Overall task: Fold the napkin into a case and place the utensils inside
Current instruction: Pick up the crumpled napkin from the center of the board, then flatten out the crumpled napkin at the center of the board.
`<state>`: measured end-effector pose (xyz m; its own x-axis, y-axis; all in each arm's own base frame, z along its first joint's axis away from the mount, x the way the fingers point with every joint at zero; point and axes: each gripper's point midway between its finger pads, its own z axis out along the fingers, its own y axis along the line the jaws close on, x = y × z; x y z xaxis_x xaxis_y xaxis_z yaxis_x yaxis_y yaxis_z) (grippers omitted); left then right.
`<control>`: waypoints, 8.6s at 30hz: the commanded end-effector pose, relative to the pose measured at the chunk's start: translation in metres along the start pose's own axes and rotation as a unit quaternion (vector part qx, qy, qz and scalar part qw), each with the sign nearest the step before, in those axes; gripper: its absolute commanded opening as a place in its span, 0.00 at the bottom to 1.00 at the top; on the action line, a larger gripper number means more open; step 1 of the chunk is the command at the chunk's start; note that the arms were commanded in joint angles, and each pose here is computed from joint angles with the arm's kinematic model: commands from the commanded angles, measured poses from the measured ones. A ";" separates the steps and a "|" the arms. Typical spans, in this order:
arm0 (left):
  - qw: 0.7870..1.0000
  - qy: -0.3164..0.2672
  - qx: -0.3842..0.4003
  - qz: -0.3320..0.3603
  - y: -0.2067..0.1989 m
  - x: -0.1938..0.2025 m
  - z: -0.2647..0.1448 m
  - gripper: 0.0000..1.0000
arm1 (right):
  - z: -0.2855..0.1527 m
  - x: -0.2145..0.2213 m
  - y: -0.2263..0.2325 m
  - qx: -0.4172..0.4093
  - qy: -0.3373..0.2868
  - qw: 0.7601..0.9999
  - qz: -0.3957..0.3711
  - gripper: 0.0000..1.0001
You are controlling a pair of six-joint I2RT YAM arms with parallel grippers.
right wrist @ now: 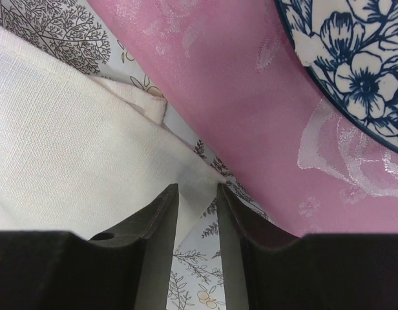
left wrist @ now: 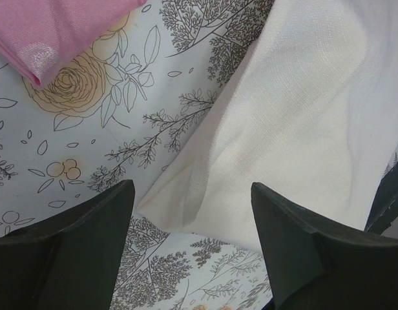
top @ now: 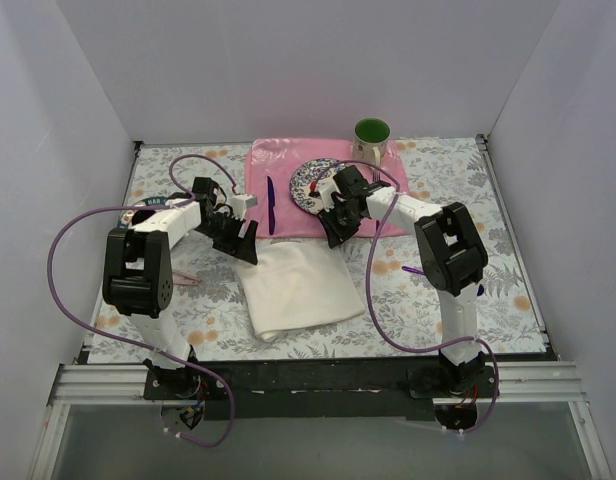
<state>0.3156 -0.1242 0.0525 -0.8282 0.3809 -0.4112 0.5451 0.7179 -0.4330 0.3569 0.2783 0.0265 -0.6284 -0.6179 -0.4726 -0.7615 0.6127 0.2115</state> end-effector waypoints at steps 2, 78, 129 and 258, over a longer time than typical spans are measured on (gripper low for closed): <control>0.999 -0.025 -0.006 0.025 -0.006 -0.008 -0.014 0.73 | 0.022 0.018 0.005 -0.014 0.027 1.000 -0.001 0.25; 0.935 -0.259 -0.111 0.214 -0.078 -0.095 -0.021 0.00 | -0.425 -0.121 0.157 0.034 -0.477 0.857 -0.193 0.01; 0.957 -0.257 -0.135 0.010 -0.038 -0.063 -0.099 0.98 | -0.302 -0.004 0.043 0.185 -0.290 0.938 -0.038 0.01; 0.851 -0.358 -0.369 0.107 -0.065 -0.104 -0.226 0.00 | -0.357 -0.012 0.020 0.286 -0.436 0.849 -0.085 0.01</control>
<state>0.3139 -0.0832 0.2890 -0.3869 0.3399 -0.8572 0.3173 0.9219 0.2224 0.2668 0.1267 0.3165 -0.0996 -0.3149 -0.9439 -0.5650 0.7988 -0.2069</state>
